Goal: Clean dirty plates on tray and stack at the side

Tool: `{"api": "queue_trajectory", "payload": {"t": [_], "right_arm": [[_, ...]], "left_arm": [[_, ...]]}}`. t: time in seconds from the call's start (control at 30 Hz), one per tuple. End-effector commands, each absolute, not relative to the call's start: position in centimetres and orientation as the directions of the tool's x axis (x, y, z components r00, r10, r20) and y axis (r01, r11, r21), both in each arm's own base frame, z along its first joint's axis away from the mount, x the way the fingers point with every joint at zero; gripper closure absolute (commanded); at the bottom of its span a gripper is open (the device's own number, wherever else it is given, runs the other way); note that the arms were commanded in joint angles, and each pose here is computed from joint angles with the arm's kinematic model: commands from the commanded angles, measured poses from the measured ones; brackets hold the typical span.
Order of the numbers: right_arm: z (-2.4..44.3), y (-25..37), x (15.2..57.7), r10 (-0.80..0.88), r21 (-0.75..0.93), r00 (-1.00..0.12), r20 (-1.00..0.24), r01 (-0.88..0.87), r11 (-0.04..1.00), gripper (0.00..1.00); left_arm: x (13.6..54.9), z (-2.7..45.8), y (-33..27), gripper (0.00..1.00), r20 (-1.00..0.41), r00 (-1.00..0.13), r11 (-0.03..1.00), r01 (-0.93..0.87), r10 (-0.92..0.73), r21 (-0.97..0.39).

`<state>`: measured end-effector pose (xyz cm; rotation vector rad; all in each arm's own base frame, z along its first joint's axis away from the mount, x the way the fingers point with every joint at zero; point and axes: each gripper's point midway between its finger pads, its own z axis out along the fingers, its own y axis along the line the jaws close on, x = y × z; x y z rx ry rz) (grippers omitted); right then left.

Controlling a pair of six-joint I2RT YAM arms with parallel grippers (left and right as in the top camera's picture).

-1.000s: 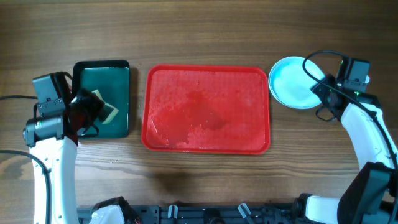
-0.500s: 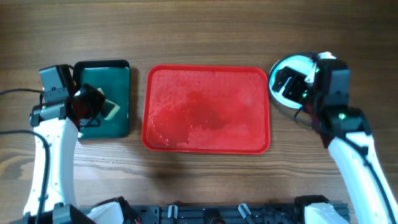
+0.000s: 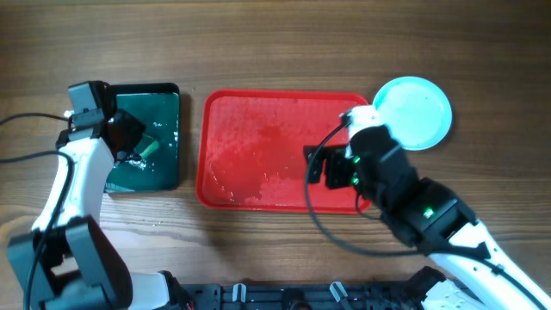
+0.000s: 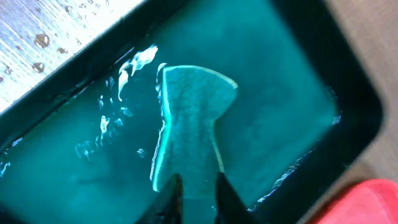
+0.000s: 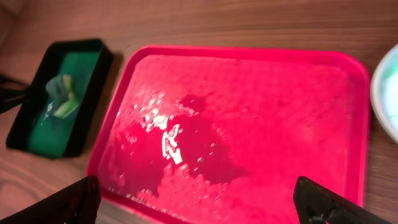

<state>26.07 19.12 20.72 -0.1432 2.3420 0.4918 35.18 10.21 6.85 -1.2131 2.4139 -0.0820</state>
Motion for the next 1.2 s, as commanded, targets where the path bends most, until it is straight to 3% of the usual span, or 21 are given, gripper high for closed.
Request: {"api": "queue_trajectory", "payload": {"t": [0.0,0.1,0.13,0.23,0.47,0.5,0.53,0.8,1.17], "right_arm": [[21.5,19.7,25.5,0.045,0.279,-0.692,-0.721,-0.23,0.932,0.0],[22.1,20.1,24.9,0.028,0.249,-0.659,-0.752,-0.245,0.937,0.01],[22.5,20.2,24.7,0.026,0.246,-0.646,-0.763,-0.253,0.936,0.0],[24.9,20.4,23.0,0.037,0.258,-0.589,-0.807,-0.295,0.92,0.0],[28.5,16.2,19.3,0.081,0.201,-0.439,-0.895,-0.235,0.951,0.0],[28.5,16.2,18.8,0.061,0.184,-0.432,-0.9,-0.249,0.951,0.0],[28.5,16.4,18.5,0.049,0.179,-0.431,-0.901,-0.265,0.947,0.01],[28.2,16.9,18.3,0.039,0.181,-0.445,-0.895,-0.283,0.942,0.01],[25.6,20.5,16.1,-0.064,0.23,-0.571,-0.818,-0.427,0.874,0.0]], "left_arm": [[35.3,7.7,10.1,0.72,-0.365,-0.516,0.618,-0.74,-0.775,-0.265],[35.3,10.1,9.0,0.65,-0.373,-0.525,0.639,-0.694,-0.765,-0.332],[35.4,11.6,7.9,0.6,-0.391,-0.571,0.691,-0.621,-0.722,-0.37],[34.4,17.1,4.4,0.28,-0.479,-0.652,0.8,-0.38,-0.588,-0.464],[27.4,24.5,2.0,0.21,-0.596,-0.58,0.823,-0.284,-0.556,-0.492],[26.5,25.2,1.7,0.15,-0.613,-0.565,0.826,-0.273,-0.552,-0.493],[25.8,25.8,1.6,0.0,-0.626,-0.553,0.829,-0.264,-0.549,-0.494],[23.9,25.9,1.0,0.0,-0.621,-0.556,0.826,-0.269,-0.553,-0.495],[23.9,25.9,1.0,0.0,-0.62,-0.556,0.826,-0.269,-0.553,-0.495]]}}
